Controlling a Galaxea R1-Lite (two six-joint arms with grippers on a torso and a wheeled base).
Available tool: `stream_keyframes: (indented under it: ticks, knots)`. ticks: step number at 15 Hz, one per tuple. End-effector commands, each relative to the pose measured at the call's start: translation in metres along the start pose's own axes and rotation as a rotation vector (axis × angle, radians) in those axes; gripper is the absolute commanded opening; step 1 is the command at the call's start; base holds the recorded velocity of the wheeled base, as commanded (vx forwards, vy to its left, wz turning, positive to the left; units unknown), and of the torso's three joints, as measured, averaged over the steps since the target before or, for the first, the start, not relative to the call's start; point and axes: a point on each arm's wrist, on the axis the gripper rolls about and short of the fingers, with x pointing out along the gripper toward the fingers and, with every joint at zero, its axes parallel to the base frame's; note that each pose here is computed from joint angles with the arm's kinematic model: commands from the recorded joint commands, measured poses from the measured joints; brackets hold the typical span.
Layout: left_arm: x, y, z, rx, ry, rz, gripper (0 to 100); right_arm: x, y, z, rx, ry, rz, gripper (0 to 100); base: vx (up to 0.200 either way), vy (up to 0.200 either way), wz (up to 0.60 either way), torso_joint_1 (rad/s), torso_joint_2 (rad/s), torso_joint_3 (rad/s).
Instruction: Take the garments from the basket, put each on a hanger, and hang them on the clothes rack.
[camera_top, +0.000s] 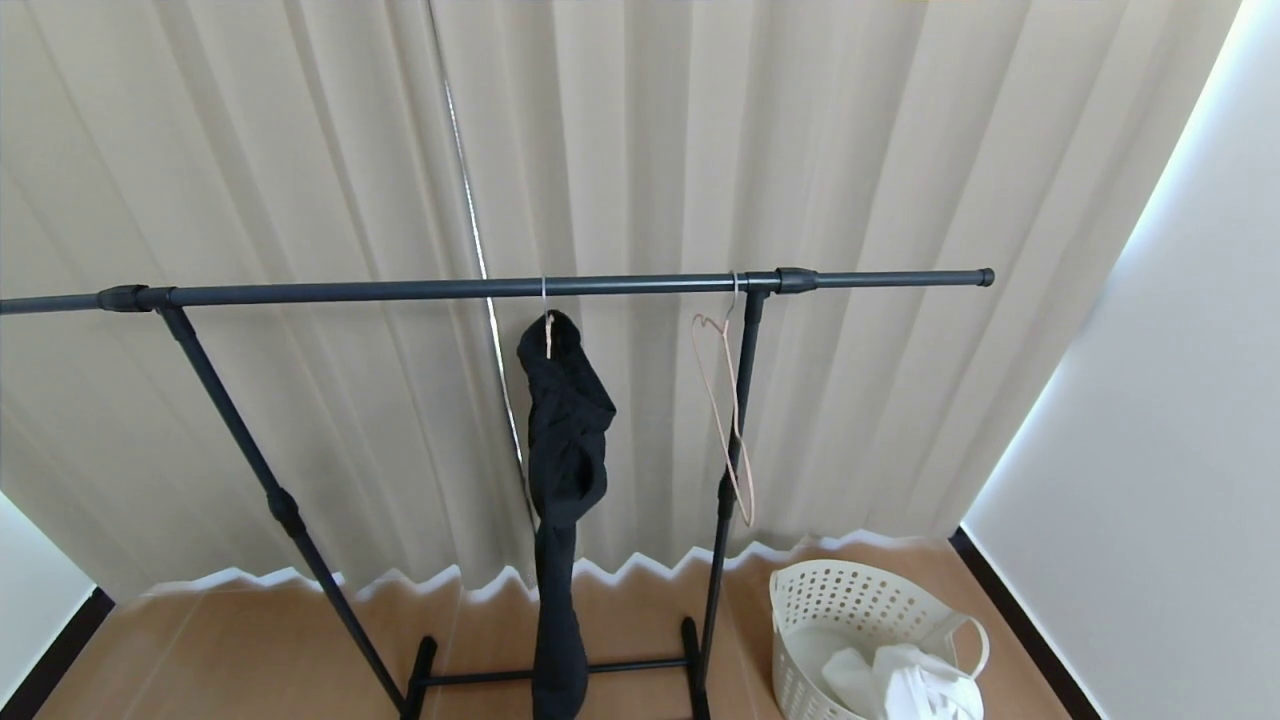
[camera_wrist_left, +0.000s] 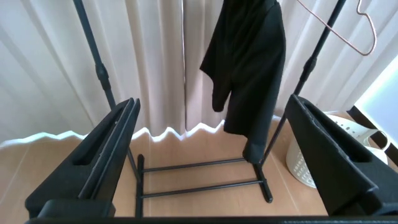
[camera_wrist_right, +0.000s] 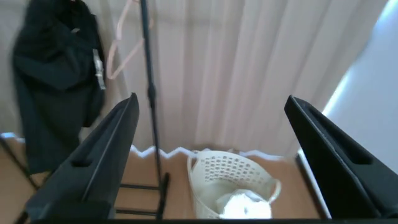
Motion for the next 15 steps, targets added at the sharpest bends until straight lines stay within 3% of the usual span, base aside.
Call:
stream_keyframes:
  ticks: [1,3,4,5,6,7,10,15]
  knots:
    - [-0.0001,0.0000,-0.0004,-0.003,-0.001,0.002,100,0.0001,0.0011,-0.0004,0.052,0.008,0.049,100,0.000,0.000,0.00,0.000,0.00,0.000]
    - [-0.0001,0.0001,-0.0004,-0.003,-0.001,0.005,100,-0.0002,0.0014,-0.0006,0.071,0.013,0.068,100,0.000,0.000,0.00,0.000,0.00,0.000]
    - [-0.0001,0.0001,-0.0004,-0.003,-0.001,0.005,100,0.0000,0.0006,-0.0004,0.006,0.005,0.031,100,0.000,0.000,0.00,0.000,0.00,0.000]
    - [-0.0001,0.0001,-0.0004,-0.003,-0.001,0.005,100,-0.0002,-0.0015,-0.0007,-0.141,0.008,-0.061,100,0.000,0.000,0.00,0.000,0.00,0.000]
    - [-0.0001,0.0001,-0.0004,-0.002,-0.001,0.005,100,-0.0003,-0.0030,0.0000,-0.204,0.008,-0.130,100,0.000,0.000,0.00,0.000,0.00,0.000]
    - [-0.0001,0.0001,-0.0004,-0.002,-0.001,0.005,100,-0.0003,-0.0031,-0.0001,-0.200,0.010,-0.133,100,0.000,0.000,0.00,0.000,0.00,0.000]
    - [0.0001,0.0001,-0.0006,0.001,-0.001,0.005,100,-0.0001,-0.0014,-0.0027,-0.084,0.027,-0.053,100,0.000,0.000,0.00,0.000,0.00,0.000]
    - [0.0001,0.0000,-0.0006,0.000,-0.001,0.003,100,-0.0001,-0.0013,-0.0025,-0.079,0.026,-0.049,100,0.000,0.000,0.00,0.000,0.00,0.000]
